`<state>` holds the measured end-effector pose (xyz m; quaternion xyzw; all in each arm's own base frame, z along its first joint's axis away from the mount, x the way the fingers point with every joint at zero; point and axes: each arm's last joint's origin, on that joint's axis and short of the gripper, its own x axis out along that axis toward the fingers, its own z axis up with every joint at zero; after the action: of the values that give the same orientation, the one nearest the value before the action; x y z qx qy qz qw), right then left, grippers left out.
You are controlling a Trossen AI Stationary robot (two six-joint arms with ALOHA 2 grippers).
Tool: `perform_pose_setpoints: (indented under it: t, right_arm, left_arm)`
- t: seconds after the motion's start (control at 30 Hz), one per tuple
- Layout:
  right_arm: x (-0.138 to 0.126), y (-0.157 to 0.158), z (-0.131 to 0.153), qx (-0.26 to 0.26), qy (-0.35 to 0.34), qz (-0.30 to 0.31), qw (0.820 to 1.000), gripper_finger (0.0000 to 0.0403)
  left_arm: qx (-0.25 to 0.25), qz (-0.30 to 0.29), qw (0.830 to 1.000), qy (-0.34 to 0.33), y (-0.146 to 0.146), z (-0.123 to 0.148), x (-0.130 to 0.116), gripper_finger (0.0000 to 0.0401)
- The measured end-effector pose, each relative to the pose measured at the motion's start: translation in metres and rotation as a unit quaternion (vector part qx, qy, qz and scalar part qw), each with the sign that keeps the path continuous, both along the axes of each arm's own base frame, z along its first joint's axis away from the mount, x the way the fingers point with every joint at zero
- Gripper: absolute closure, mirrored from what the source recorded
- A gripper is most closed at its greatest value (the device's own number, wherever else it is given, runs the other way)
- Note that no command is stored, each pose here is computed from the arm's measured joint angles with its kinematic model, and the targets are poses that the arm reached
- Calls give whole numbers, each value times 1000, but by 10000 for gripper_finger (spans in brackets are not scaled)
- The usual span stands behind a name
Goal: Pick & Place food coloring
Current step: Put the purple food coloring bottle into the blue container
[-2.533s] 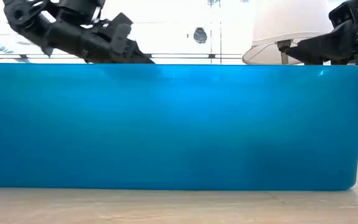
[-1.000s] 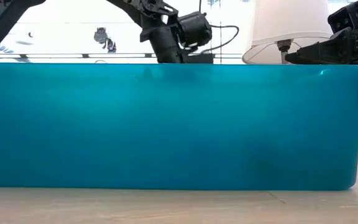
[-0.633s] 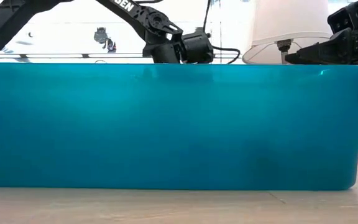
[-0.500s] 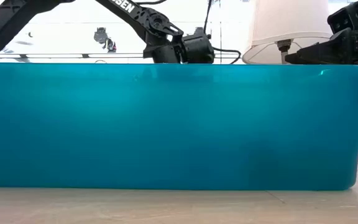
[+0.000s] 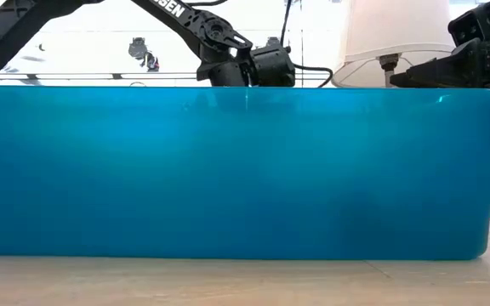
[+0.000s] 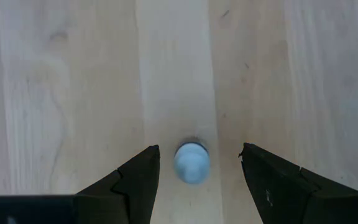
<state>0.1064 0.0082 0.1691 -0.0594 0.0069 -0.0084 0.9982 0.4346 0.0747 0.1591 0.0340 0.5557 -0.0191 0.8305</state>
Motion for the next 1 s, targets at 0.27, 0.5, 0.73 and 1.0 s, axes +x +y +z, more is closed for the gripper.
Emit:
perform_pose_setpoints:
  t: [0.27,0.5,0.73,1.0]
  right_arm:
    - [0,0,0,0,0,0,1000,241]
    - [0,0,0,0,0,0,1000,242]
    - [0,0,0,0,0,0,1000,243]
    - [0,0,0,0,0,0,1000,242]
  left_arm:
    - [-1,2,1000,1,0,0,0,203]
    - [-1,4,1000,-1,0,0,0,292]
    - [0,3,1000,-2,0,0,0,338]
    - [56,6,998,19,-11,22,-6,338]
